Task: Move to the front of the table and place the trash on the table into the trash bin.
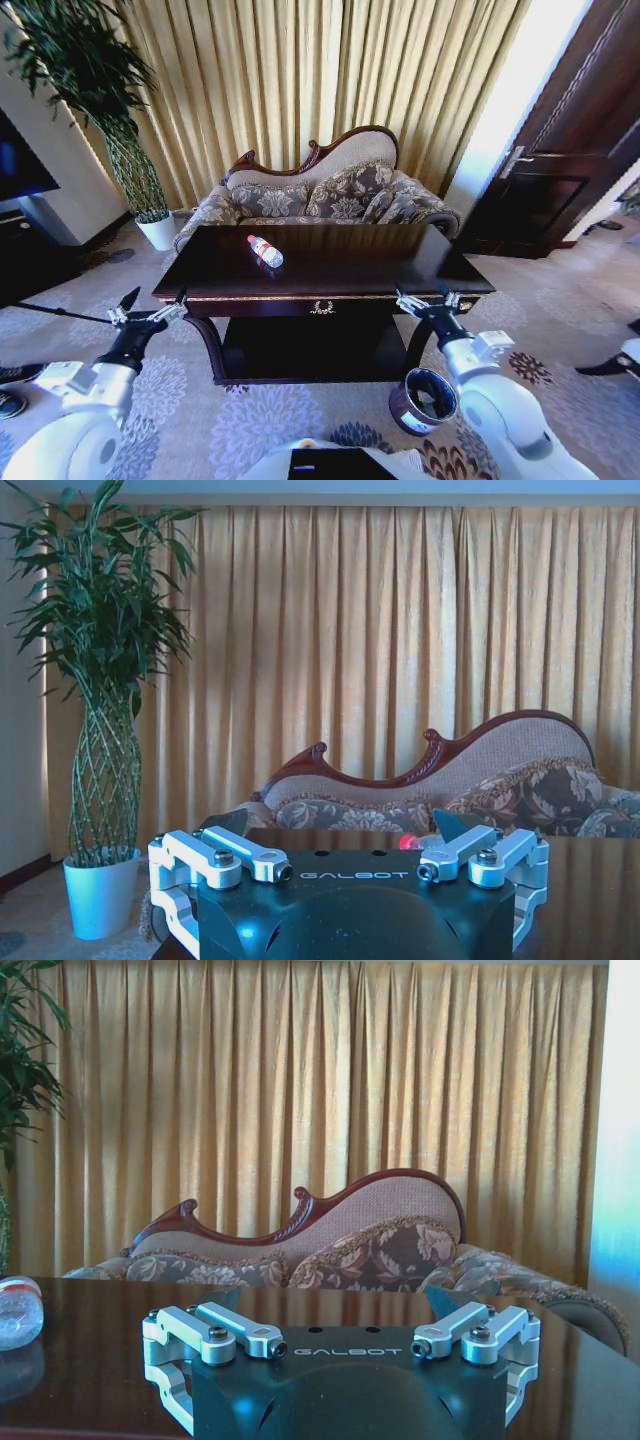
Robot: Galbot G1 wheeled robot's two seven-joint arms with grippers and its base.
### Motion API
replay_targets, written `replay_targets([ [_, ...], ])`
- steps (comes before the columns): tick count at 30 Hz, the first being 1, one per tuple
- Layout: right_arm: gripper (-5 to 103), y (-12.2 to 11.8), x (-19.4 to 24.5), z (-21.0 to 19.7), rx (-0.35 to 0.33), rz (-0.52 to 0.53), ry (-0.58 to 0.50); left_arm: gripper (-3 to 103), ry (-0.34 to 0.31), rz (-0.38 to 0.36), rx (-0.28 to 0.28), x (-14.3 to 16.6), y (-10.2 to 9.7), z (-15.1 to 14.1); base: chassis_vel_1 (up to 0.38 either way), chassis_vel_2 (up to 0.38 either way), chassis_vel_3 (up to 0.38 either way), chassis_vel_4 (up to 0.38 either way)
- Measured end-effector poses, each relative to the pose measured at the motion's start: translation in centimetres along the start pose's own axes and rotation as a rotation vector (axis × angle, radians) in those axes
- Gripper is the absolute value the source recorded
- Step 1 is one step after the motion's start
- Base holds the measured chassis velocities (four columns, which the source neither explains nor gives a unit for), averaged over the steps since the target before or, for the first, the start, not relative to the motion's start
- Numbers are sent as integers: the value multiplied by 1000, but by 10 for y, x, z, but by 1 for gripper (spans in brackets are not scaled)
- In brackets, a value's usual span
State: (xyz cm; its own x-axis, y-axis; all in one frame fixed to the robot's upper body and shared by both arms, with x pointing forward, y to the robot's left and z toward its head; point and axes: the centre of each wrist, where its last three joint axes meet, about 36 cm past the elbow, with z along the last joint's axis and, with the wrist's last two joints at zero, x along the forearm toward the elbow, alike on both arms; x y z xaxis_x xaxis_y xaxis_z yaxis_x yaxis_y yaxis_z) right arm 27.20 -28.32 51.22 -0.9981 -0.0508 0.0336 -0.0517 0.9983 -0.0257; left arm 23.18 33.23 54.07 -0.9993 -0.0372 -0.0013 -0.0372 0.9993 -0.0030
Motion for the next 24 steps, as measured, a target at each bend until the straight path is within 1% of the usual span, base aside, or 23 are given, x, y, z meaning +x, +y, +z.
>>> replay_targets([
  [10,100,3,0,-1,-2,1,34,100,-7,4,-6,0,2,-3,0,0,0,0],
  [21,100,4,0,-1,-1,-21,37,100,-17,-2,-11,1,5,-8,0,0,0,0],
  [24,100,6,0,0,0,-23,38,100,-15,-3,-12,2,5,-8,-92,79,74,-104],
])
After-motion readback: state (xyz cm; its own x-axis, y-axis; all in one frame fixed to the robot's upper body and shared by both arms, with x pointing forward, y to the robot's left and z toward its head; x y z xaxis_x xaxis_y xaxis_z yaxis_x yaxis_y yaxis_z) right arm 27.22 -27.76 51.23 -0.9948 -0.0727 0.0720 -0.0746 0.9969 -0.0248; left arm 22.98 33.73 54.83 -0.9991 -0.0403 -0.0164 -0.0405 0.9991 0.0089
